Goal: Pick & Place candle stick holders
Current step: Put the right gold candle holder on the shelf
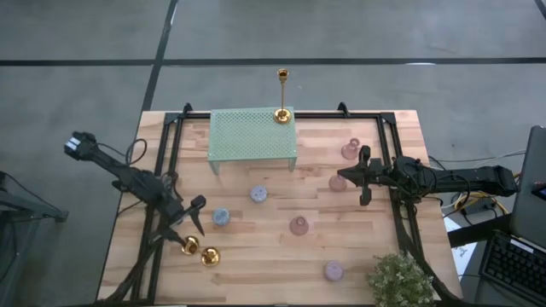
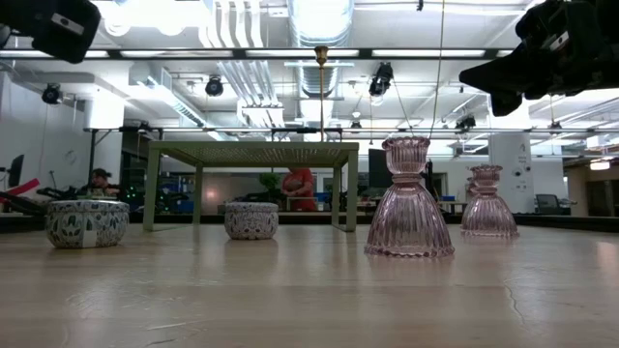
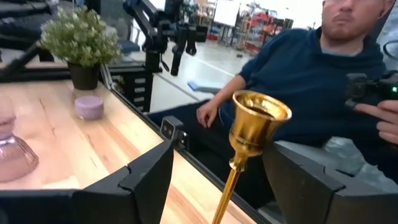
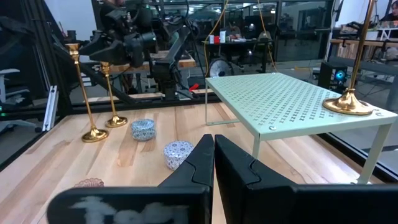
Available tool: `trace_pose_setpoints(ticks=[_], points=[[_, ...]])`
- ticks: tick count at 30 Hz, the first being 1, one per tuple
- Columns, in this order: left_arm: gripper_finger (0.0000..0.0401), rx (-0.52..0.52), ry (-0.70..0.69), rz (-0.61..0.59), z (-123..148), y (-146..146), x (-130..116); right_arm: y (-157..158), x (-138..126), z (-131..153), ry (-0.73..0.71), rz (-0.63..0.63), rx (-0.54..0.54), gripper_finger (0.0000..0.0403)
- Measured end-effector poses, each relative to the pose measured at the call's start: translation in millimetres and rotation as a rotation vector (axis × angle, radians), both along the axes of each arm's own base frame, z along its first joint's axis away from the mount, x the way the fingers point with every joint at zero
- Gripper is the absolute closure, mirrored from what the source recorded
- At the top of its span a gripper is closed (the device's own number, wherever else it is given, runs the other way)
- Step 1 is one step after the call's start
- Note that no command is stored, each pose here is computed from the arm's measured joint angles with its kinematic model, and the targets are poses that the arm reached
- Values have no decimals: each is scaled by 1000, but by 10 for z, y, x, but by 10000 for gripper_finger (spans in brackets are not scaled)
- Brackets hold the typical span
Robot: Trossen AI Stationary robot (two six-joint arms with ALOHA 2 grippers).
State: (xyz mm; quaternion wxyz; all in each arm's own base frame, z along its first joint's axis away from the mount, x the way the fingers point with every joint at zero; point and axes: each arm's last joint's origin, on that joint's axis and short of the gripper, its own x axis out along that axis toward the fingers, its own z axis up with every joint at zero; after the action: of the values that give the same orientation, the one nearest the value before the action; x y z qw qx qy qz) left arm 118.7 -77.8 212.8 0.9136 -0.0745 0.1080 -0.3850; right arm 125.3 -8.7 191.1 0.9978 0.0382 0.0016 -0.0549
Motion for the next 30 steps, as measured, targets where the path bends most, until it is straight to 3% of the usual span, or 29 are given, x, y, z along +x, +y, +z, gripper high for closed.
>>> trace_pose_setpoints(ticks=[7, 17, 30], points=[[149, -15, 88, -60, -33, -92, 12, 0, 0, 0, 0, 0, -1, 394], [153, -6, 69, -43, -27, -175, 53, 0, -1, 1, -1, 0, 0, 394], [232, -16, 99, -29, 15, -230, 111, 0, -1, 1, -1, 0, -1, 394]])
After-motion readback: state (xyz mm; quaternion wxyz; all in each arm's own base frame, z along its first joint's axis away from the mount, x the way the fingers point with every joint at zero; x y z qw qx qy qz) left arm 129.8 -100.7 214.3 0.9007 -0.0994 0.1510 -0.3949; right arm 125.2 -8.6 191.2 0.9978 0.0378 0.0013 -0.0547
